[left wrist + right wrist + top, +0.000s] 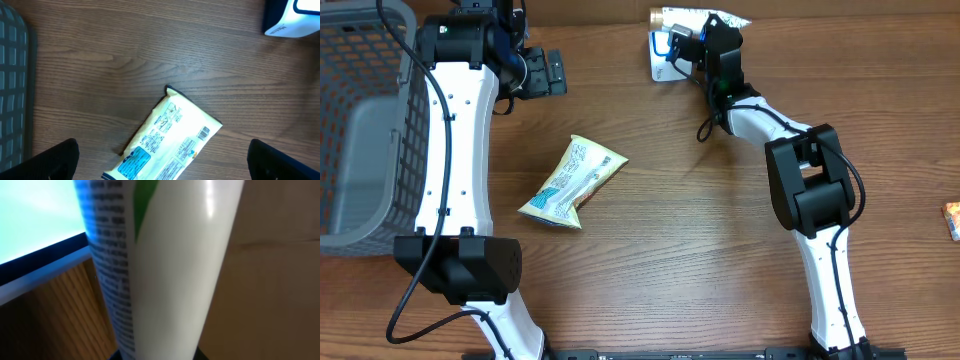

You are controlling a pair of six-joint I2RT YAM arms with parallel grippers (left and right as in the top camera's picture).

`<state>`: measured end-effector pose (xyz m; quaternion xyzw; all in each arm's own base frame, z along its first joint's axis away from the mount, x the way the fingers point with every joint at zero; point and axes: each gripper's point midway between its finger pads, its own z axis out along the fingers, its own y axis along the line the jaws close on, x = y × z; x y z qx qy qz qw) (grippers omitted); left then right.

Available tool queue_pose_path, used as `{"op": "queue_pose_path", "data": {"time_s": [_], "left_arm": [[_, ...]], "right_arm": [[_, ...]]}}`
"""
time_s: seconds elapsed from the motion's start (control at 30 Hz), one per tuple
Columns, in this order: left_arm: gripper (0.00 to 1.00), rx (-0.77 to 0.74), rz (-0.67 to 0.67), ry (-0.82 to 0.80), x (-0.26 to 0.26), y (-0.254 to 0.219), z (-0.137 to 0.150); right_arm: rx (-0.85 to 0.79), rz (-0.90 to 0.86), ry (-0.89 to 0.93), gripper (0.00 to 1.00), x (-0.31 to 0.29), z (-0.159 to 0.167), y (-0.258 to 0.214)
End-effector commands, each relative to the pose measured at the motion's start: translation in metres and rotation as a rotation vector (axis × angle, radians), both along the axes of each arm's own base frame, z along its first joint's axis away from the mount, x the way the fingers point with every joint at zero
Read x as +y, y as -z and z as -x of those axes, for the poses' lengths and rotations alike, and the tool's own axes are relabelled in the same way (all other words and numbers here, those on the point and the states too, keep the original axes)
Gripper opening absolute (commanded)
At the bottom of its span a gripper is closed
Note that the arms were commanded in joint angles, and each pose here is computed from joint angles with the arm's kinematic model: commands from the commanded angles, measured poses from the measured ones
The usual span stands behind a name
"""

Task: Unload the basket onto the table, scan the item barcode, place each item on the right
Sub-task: 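Hold the tube barcode in front of the scanner, then carry the tube off to the right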

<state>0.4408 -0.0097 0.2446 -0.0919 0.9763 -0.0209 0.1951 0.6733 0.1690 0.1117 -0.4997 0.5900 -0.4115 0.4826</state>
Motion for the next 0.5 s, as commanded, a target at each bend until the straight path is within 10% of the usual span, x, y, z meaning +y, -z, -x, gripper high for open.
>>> {"op": "queue_pose_path", "data": {"time_s": [0.0, 0.23, 0.47], "left_arm": [[1.00, -0.006, 0.000, -0.025, 0.005, -0.003, 0.001], [1.00, -0.006, 0.000, -0.025, 0.005, -0.003, 0.001], [1.00, -0.006, 0.000, -0.025, 0.005, -0.003, 0.001]], "right_arm": [[-0.169, -0.097, 0.000, 0.04, 0.013, 0.005, -0.103], [-0.305, -0.370, 0.340, 0.04, -0.045, 0.034, -0.183], [-0.192, -0.561, 0.776, 0.04, -0.104, 0.086, -0.142]]}}
